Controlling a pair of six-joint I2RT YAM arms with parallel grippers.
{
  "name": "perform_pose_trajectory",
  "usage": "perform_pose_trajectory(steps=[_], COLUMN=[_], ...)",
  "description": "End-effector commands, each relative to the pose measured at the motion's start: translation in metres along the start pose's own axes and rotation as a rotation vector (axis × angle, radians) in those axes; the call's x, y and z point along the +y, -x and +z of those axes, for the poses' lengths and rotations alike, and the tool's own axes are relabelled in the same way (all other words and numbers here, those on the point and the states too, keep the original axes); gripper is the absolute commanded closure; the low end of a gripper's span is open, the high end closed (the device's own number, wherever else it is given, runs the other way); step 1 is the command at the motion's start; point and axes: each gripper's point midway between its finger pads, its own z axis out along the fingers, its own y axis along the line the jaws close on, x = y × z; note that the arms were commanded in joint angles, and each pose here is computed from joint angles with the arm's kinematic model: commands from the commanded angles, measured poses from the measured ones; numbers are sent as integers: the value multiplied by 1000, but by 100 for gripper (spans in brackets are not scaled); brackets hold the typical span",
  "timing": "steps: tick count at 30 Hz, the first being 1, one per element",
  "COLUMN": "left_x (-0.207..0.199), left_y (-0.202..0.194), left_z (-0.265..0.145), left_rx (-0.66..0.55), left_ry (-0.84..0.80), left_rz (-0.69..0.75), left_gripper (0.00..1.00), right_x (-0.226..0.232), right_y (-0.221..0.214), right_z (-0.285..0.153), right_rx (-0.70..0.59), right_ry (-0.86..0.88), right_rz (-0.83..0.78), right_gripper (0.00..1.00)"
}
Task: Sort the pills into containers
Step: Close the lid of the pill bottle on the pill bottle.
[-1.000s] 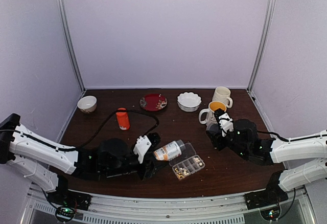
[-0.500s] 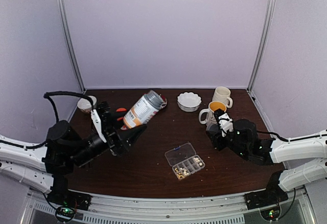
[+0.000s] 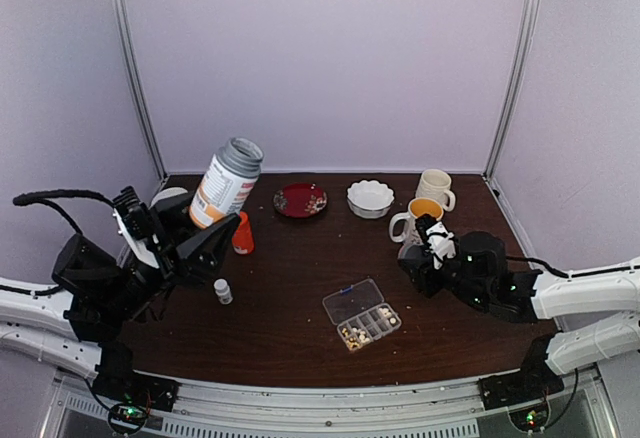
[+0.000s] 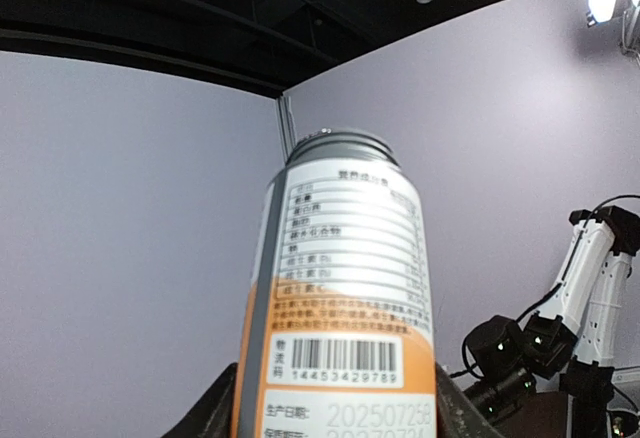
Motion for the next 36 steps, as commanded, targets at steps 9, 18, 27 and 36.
perform_pose_trajectory(steps=[9, 18, 27, 36], left_x=[-36, -70, -87, -97], left_y=[-107, -133, -143, -147], left_z=[-14, -25, -25, -25], left_rx=[229, 281, 334, 375], left_ry=[-87, -298, -377, -431], left_rz=[-254, -388, -400, -409], left_gripper=[100, 100, 100, 100], right_x=[144, 171, 195, 209], right_y=[97, 131, 130, 121], right_z=[-92, -137, -128, -119], right_rx=[-32, -98, 3, 57], right_ry=[902, 1070, 1058, 1041], right_rz=[18, -10, -92, -168], right_gripper=[100, 100, 100, 100])
